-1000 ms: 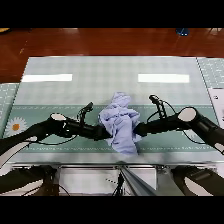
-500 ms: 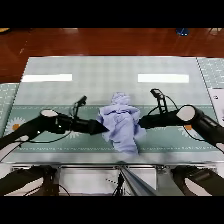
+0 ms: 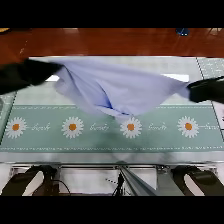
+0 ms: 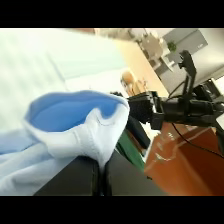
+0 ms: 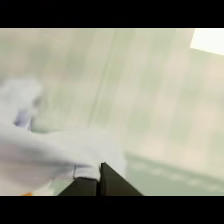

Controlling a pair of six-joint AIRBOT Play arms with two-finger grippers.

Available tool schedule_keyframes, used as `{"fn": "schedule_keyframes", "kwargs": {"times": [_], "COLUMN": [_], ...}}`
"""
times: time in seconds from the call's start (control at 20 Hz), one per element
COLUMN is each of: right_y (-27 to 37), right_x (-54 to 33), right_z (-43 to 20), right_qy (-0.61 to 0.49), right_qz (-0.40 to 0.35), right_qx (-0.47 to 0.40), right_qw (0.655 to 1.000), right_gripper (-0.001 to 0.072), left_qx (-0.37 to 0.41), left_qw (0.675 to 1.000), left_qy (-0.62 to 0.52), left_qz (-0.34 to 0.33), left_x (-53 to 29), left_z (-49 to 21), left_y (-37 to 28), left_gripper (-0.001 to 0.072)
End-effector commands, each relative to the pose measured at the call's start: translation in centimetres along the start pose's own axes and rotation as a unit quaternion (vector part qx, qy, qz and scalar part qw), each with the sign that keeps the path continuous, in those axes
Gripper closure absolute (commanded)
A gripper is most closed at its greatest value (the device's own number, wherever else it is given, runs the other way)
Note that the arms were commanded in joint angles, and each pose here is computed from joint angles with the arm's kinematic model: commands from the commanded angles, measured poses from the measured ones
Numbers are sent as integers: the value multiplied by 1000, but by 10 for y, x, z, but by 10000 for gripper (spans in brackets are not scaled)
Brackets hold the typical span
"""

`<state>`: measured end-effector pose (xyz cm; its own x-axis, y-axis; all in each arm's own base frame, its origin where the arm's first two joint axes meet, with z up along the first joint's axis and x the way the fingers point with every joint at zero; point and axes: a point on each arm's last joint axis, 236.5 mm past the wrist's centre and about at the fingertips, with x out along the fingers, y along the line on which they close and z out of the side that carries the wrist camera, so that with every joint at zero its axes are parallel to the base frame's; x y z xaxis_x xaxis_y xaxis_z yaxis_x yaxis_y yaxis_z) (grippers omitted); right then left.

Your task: Fold the shirts.

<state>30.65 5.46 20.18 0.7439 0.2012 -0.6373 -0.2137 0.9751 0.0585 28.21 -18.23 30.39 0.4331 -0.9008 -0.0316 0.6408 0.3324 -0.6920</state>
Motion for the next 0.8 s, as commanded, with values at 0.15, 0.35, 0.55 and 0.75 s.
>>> {"fn": "schedule_keyframes", "kwargs": {"times": [0.15,0.35,0.55,0.75], "right_y": [-34,-53,-44,-32], "right_x": [-125,-161,-218,-275], "right_z": [82,90,125,155], "right_qy": [-145,-159,-247,-336], "right_qz": [-109,-165,-169,-166], "right_qx": [-27,-37,-39,-35], "right_qw": [983,973,953,927], "right_gripper": [676,676,676,677], "left_qx": [178,208,242,272], "left_qw": [981,970,963,955], "left_qy": [-48,-40,-47,-57], "left_qz": [57,116,106,101], "left_x": [-33,-45,-50,-55], "left_z": [64,68,67,64], "left_y": [-107,-121,-159,-184], "left_gripper": [680,680,680,680]}}
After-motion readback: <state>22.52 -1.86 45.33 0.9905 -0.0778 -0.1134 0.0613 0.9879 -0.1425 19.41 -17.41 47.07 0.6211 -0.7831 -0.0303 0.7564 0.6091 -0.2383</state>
